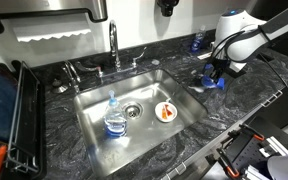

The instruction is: Clean the counter with the sponge

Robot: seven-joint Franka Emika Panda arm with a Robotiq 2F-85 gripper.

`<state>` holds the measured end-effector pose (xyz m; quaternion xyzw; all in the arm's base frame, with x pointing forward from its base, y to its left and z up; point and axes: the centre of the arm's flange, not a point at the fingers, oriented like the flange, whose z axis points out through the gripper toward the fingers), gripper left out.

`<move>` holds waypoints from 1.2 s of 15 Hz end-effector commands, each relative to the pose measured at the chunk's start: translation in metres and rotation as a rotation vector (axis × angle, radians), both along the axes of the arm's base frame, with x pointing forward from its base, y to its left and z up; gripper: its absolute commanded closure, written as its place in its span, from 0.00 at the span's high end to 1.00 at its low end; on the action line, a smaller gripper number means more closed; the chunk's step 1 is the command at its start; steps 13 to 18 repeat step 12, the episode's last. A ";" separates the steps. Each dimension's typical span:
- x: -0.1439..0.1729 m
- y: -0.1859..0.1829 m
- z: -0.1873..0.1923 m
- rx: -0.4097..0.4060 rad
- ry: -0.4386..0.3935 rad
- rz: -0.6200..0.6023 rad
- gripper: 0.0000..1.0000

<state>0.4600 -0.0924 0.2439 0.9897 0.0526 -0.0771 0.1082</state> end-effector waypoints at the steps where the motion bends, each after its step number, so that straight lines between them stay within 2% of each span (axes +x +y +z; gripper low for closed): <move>1: -0.013 0.000 0.020 0.030 -0.033 0.009 0.00; 10: -0.011 0.009 0.074 0.160 -0.169 0.011 0.00; 18: -0.011 0.009 0.083 0.170 -0.186 0.010 0.00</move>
